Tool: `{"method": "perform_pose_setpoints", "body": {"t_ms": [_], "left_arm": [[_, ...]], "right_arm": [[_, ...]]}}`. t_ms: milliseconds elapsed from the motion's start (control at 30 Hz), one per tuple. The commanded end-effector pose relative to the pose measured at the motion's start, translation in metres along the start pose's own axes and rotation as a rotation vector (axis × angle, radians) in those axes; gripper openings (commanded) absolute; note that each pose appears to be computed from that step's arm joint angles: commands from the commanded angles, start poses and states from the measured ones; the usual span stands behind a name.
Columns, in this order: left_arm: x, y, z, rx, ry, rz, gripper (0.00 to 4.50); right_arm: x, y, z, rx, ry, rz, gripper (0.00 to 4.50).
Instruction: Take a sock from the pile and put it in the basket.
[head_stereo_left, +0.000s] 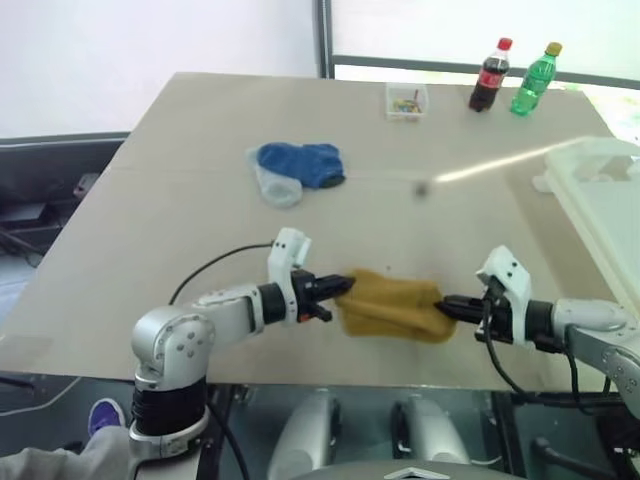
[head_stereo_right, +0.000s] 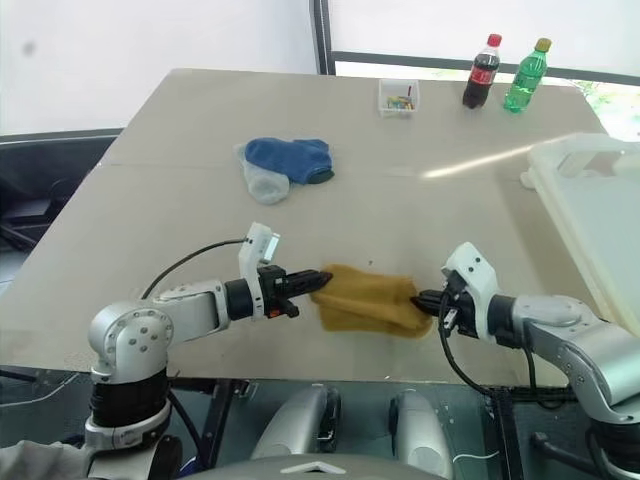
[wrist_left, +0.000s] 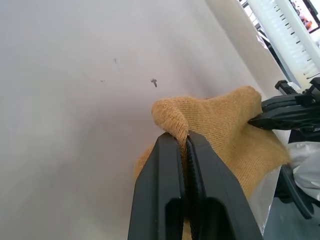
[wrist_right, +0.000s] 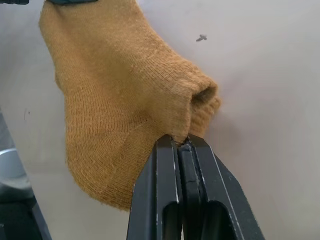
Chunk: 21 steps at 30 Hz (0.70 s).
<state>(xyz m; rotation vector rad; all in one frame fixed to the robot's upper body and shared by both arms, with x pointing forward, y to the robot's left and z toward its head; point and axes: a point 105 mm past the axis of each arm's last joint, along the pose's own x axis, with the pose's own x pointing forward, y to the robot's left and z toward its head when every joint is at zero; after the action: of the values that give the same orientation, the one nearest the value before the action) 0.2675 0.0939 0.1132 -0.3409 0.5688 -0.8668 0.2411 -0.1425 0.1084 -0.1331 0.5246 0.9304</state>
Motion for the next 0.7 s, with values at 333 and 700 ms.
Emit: {"method": "perform_pose_setpoints", "body": {"t_ms": [333, 700], "left_arm": [[-0.003, -0.015, -0.008, 0.031, 0.001, -0.020, 0.00], [0.012, -0.013, -0.012, 0.035, 0.024, -0.019, 0.00]], "right_arm": [[-0.005, 0.002, 0.004, -0.077, -0.010, -0.027, 0.07], [0.000, -0.001, -0.005, -0.090, 0.037, -0.023, 0.07]]}}
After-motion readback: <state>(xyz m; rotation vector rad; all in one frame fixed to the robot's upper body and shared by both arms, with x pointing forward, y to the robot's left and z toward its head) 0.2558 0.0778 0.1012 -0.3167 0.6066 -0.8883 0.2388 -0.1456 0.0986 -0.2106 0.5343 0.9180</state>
